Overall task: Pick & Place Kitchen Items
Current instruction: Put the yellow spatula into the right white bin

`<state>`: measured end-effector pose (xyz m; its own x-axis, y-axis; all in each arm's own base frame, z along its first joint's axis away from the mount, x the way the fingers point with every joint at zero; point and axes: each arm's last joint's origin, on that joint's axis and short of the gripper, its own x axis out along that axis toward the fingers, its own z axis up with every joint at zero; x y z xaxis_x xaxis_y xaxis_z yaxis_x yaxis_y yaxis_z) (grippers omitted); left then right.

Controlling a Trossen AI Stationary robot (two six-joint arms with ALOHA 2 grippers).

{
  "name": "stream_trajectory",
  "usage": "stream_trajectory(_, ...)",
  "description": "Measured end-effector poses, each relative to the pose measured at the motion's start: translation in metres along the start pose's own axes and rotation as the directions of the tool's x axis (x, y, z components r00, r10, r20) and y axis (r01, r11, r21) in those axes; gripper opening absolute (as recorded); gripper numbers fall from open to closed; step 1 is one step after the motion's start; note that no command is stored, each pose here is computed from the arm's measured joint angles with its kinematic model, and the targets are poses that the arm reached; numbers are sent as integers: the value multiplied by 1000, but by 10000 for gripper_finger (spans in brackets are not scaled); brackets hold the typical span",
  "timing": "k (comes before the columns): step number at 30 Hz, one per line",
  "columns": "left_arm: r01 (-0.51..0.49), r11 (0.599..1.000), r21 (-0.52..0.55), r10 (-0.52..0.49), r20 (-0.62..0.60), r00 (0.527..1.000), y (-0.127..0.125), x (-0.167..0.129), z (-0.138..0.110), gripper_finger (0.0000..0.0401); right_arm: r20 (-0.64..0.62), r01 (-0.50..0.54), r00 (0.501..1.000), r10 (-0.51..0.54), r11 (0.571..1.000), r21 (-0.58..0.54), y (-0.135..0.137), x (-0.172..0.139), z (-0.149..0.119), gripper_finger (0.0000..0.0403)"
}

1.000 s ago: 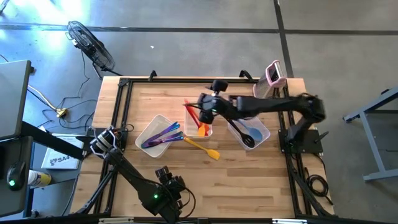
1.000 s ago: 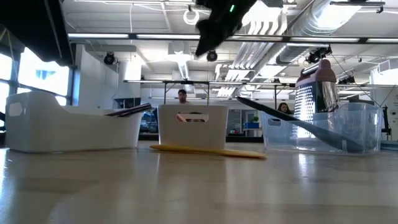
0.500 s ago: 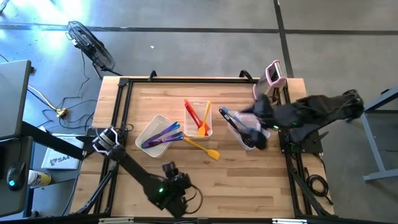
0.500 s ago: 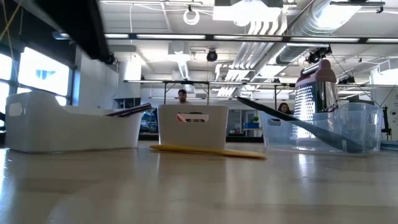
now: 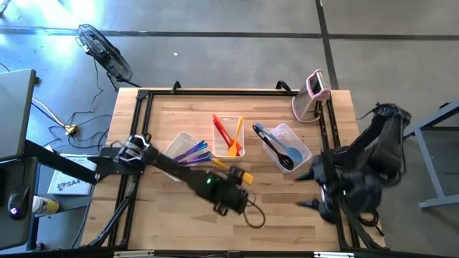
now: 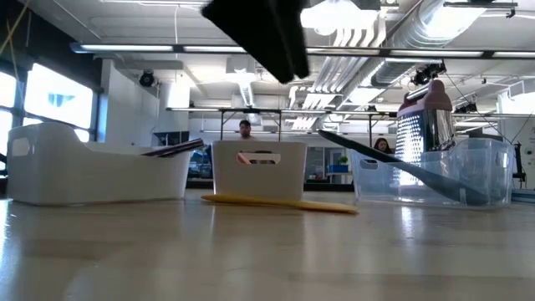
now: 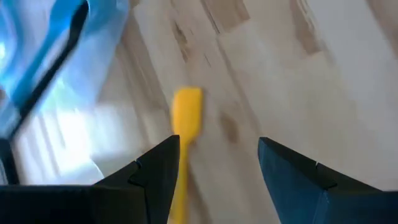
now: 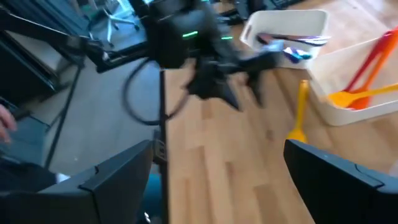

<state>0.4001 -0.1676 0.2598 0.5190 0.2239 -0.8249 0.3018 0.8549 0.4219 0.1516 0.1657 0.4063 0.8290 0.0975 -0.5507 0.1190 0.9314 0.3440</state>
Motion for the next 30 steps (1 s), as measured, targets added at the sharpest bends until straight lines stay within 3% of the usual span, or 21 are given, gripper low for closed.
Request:
stream_trajectory(5, 90, 989, 119, -96, 43, 995, 39, 18, -1, 210, 1, -42, 999, 42, 999, 31, 37, 10, -31, 356)
stream_trajectory(13, 273, 962, -8, -271, 98, 958, 93, 44, -18, 210, 9, -124, 992, 124, 990, 68, 83, 33, -70, 356)
stream_trajectory(20, 339, 938, 74, -346, 147, 927, 89, 67, -29, 210, 104, -107, 991, 89, 977, 186, 91, 41, -75, 356)
stream_trajectory(26, 259, 963, 77, -269, 190, 944, 85, 81, -32, 209, 109, -118, 989, 97, 973, 200, 93, 41, -75, 356)
stream_trajectory(30, 263, 962, 67, -272, 212, 939, 82, 87, -33, 209, 107, -114, 990, 94, 974, 196, 93, 43, -76, 356)
